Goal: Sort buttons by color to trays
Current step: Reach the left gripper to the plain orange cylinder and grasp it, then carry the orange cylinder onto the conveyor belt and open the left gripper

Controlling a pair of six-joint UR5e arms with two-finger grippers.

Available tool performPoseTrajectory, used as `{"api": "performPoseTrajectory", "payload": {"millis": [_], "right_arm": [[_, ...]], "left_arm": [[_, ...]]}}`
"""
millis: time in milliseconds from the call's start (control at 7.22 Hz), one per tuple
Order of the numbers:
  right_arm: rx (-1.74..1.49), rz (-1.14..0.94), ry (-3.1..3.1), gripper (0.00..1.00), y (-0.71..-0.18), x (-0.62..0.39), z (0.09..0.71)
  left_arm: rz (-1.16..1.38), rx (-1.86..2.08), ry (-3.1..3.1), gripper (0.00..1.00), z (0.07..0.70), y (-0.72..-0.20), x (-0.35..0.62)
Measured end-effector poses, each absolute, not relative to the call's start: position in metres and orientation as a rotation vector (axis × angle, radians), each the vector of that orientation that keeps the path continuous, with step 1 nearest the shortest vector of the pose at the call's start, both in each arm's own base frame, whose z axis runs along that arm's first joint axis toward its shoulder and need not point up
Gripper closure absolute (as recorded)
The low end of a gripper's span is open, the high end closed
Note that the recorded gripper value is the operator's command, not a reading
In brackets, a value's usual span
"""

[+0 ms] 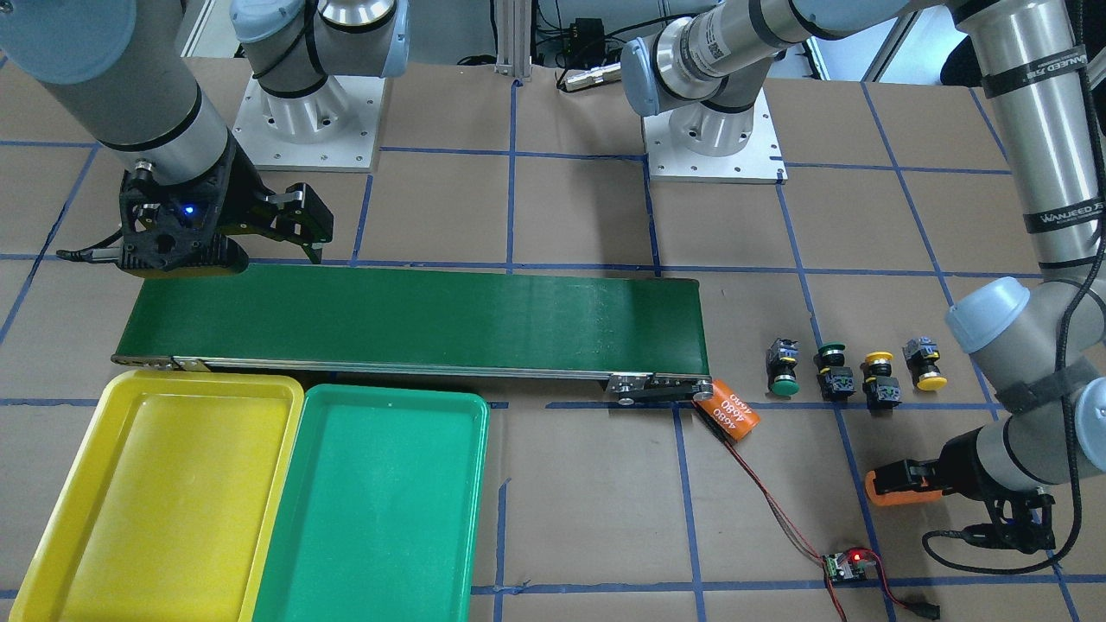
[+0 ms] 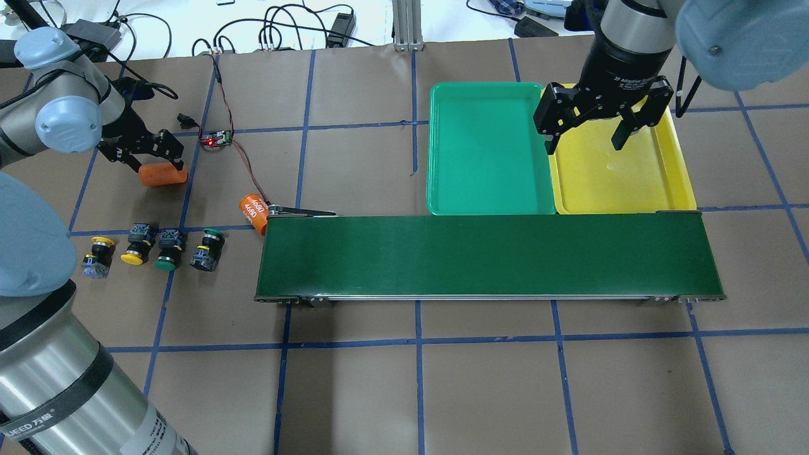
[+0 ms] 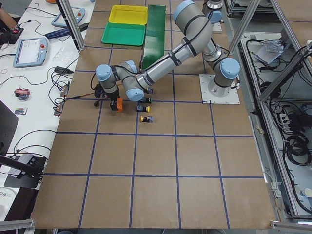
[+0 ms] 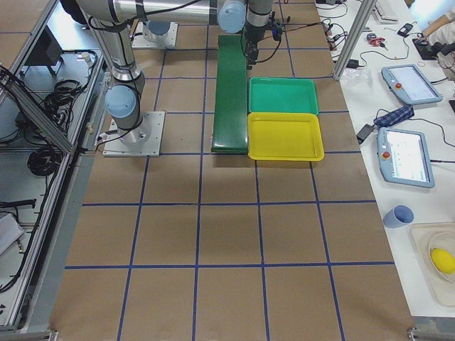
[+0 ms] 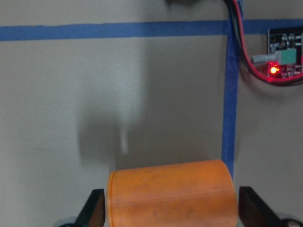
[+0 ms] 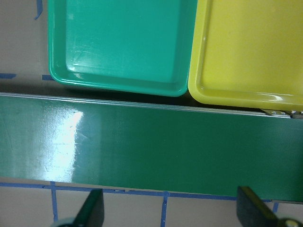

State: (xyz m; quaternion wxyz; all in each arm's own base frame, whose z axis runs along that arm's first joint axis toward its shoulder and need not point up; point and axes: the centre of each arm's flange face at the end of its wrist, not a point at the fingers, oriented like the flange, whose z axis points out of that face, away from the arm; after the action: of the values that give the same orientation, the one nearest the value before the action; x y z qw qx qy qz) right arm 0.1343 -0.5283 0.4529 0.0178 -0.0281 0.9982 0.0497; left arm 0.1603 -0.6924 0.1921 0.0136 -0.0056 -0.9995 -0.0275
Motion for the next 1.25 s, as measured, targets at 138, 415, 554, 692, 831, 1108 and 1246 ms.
{"api": "performPoseTrajectory", "payload": {"millis": [138,415,554,692,831,1108,1246], "right_arm": [[-0.087,0.154,3.101,0.00,-0.528,0.134,0.453],[-0.087,0.154,3.101,0.00,-0.528,0.134,0.453],[-0.087,0.154,3.101,0.00,-0.528,0.134,0.453],[-0.087,0.155,3.101,0.00,-0.528,0.134,0.453],[-0.087,0.154,3.101,0.00,-0.528,0.134,0.453],[-0.087,0.155,3.101,0.00,-0.528,0.134,0.453],[-0.087,0.156,3.101,0.00,-0.528,0.134,0.453]], "left_arm": [[-0.094,-0.016,-3.111,0.99,0.188,-0.693,0.160],[-0.104,-0.016,-3.108,1.00,0.187,-0.693,0.158],[-0.112,-0.025,-3.106,1.00,0.195,-0.692,0.152],[-0.117,-0.045,-3.103,1.00,0.213,-0.690,0.139],[-0.122,-0.066,-3.100,1.00,0.241,-0.685,0.110],[-0.141,-0.111,-3.094,1.00,0.308,-0.660,0.007],[-0.148,-0.144,-3.090,1.00,0.329,-0.639,-0.046]]}}
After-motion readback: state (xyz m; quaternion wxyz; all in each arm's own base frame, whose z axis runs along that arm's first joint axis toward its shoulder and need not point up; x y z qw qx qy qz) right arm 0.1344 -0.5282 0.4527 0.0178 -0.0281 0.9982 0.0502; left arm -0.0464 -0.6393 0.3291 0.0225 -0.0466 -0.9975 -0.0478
